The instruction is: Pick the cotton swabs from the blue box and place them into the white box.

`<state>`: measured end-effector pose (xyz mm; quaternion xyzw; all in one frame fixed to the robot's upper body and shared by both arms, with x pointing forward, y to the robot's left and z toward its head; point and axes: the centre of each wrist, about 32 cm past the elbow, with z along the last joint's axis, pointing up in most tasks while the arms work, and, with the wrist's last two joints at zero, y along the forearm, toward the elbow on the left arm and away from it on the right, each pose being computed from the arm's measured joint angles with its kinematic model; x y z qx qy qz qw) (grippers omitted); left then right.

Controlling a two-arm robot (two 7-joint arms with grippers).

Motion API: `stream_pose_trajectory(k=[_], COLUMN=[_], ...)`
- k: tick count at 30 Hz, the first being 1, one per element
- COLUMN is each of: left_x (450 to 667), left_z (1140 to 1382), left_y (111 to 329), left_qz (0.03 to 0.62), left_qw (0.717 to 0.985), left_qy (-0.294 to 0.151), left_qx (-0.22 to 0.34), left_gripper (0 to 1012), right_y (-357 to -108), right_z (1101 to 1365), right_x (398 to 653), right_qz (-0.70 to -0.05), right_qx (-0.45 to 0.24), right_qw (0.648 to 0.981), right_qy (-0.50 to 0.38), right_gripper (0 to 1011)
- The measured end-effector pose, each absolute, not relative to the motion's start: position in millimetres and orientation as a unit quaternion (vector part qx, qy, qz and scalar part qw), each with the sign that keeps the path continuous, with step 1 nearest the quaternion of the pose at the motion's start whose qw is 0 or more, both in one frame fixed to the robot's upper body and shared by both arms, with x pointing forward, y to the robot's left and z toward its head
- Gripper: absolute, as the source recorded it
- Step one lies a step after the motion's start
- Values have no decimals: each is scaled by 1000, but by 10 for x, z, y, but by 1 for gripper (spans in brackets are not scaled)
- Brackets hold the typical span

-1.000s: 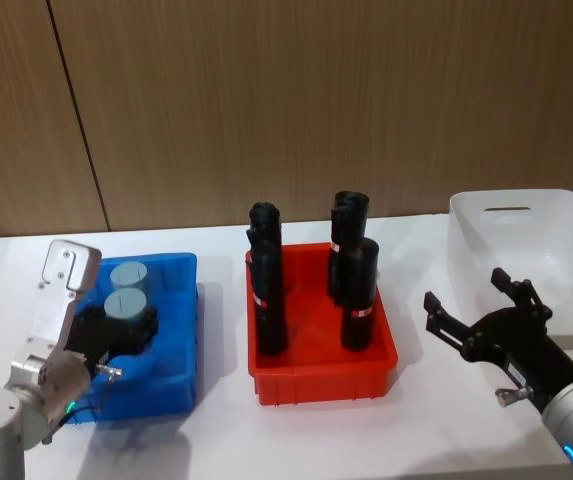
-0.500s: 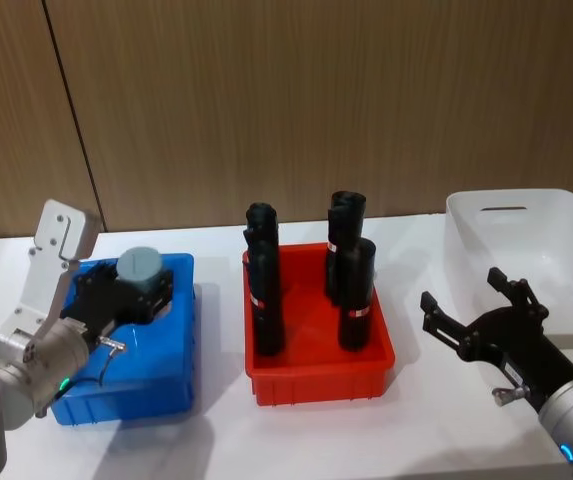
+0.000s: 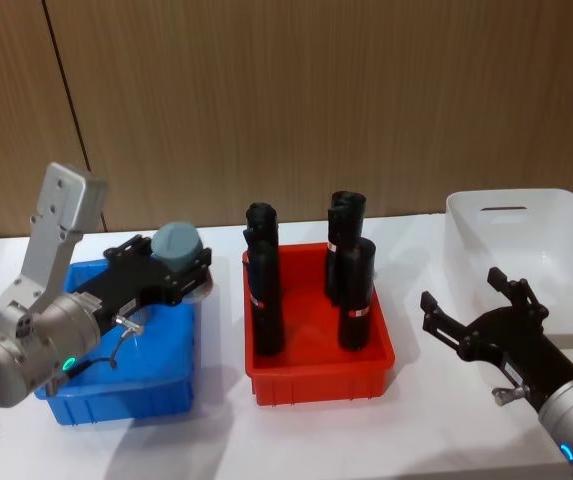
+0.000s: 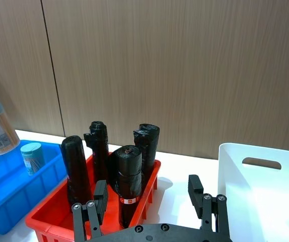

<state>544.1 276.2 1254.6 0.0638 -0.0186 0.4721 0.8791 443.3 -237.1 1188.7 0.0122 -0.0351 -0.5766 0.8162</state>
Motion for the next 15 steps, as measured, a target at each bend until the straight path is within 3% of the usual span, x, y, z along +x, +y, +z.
stream_pose_trajectory(k=[15], left_x=[5641], left_z=[12775], left_y=[2683], left_qz=[366], left_qw=[929], left_qy=[4], left_qx=[52], left_gripper=[660], right_y=[-2371], right_z=[11887], right_x=[4433], right_qz=[-577], right_qx=[12], right_qw=[816], right_qy=[-35], right_gripper=[1002])
